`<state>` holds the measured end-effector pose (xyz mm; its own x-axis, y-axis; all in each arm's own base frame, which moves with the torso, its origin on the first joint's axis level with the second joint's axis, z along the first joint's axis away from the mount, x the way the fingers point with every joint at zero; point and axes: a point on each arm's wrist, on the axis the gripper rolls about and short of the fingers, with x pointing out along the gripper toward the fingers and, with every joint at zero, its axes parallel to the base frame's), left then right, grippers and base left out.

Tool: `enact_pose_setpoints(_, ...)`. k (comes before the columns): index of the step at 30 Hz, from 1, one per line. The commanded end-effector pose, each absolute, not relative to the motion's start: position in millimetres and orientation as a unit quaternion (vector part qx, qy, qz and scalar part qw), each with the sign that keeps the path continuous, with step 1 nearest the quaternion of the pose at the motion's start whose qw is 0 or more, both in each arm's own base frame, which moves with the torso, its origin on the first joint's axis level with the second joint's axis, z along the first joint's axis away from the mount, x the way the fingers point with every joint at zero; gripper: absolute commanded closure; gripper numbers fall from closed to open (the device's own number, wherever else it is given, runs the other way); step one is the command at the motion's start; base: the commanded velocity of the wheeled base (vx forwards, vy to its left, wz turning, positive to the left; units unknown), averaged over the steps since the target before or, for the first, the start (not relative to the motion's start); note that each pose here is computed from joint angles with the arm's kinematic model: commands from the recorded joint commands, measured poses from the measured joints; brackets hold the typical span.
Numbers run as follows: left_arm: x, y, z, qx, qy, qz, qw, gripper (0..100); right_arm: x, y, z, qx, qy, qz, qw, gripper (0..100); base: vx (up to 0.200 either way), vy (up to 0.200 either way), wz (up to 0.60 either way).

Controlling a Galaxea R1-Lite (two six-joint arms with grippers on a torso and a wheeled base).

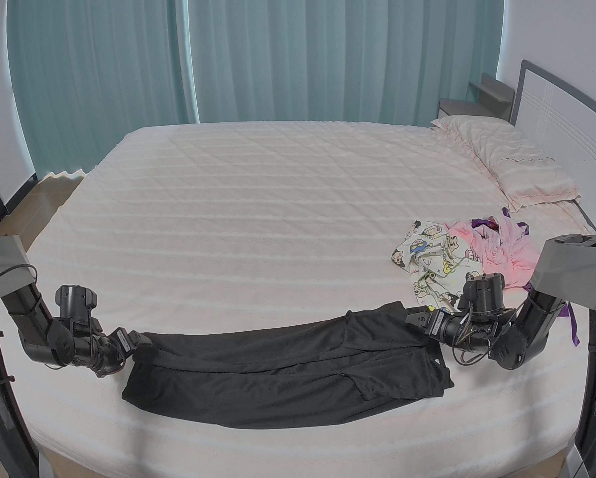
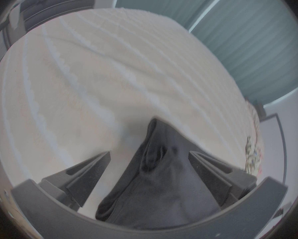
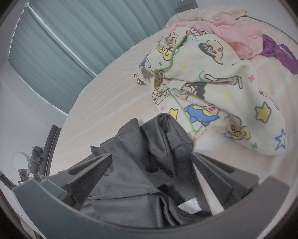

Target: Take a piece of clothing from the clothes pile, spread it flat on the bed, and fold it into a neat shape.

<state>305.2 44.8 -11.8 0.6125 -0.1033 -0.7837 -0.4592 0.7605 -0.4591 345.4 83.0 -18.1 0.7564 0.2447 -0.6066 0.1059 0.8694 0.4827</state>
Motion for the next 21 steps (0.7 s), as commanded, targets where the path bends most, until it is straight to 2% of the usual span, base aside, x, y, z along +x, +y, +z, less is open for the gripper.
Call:
enact_pose_setpoints(1,267,45,12,-0.285,0.468,0.04,0.835,0,326,76,-14,0.259,0.35,0.032,0.9,0,0.0,0.0,0.0)
enact_pose_setpoints(5,255,43,2,-0.241,0.494,0.019,0.835,0,318,74,-15,0.261,0.335,0.039,0.904,0,0.0,0.0,0.0)
enact_pose_setpoints(21,252,38,-18,-0.228,0.523,0.02,0.821,0,312,74,-19,0.261,0.34,0.038,0.903,0,0.0,0.0,0.0)
